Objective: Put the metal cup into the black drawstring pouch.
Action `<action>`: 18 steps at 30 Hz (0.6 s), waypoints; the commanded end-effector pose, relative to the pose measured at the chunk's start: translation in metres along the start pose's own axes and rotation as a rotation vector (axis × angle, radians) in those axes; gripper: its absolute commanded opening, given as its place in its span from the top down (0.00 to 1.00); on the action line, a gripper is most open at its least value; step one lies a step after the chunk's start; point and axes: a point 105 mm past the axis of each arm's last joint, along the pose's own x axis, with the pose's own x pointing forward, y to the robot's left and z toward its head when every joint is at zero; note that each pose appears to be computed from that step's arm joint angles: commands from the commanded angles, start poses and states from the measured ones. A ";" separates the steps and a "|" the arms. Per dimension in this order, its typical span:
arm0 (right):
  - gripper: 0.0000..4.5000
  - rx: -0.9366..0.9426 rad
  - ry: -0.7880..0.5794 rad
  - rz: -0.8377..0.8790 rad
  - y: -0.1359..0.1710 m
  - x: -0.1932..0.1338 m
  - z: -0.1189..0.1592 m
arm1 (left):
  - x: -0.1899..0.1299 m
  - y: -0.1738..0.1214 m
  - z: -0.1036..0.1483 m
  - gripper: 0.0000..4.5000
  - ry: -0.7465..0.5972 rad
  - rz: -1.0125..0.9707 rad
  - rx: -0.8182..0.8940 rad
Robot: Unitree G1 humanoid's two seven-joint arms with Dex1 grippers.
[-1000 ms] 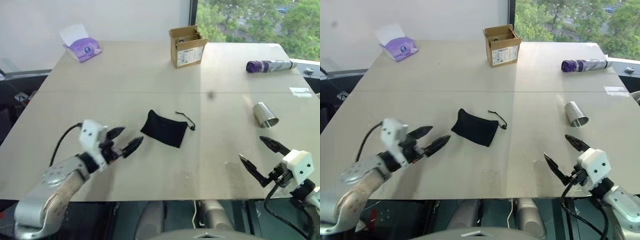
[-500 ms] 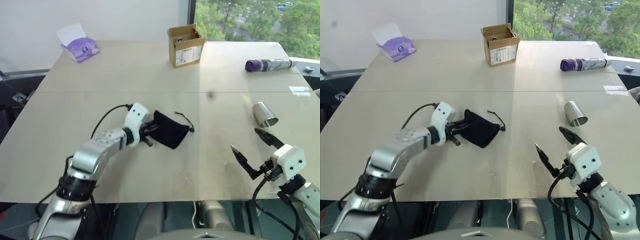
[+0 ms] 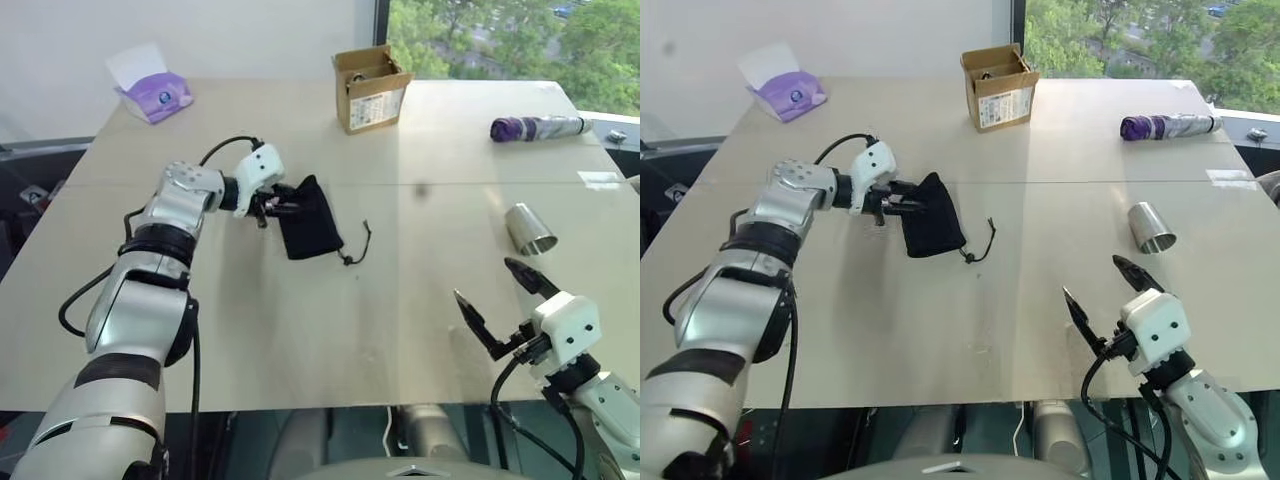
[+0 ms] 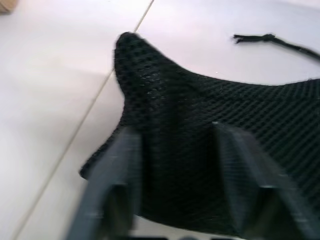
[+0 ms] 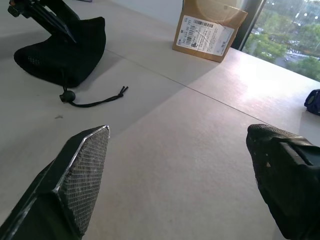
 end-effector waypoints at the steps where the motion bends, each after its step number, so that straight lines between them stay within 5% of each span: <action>1: 0.00 -0.006 -0.058 0.036 0.006 0.000 0.018 | -0.036 -0.013 0.029 0.30 -0.138 0.038 -0.003; 9: 0.00 -0.033 -0.047 0.117 0.007 0.006 0.013 | -0.032 -0.101 0.021 0.30 -0.102 0.192 0.154; 18: 0.00 -0.018 -0.040 0.123 0.012 0.002 0.011 | -0.026 -0.082 0.006 0.30 0.043 0.374 0.365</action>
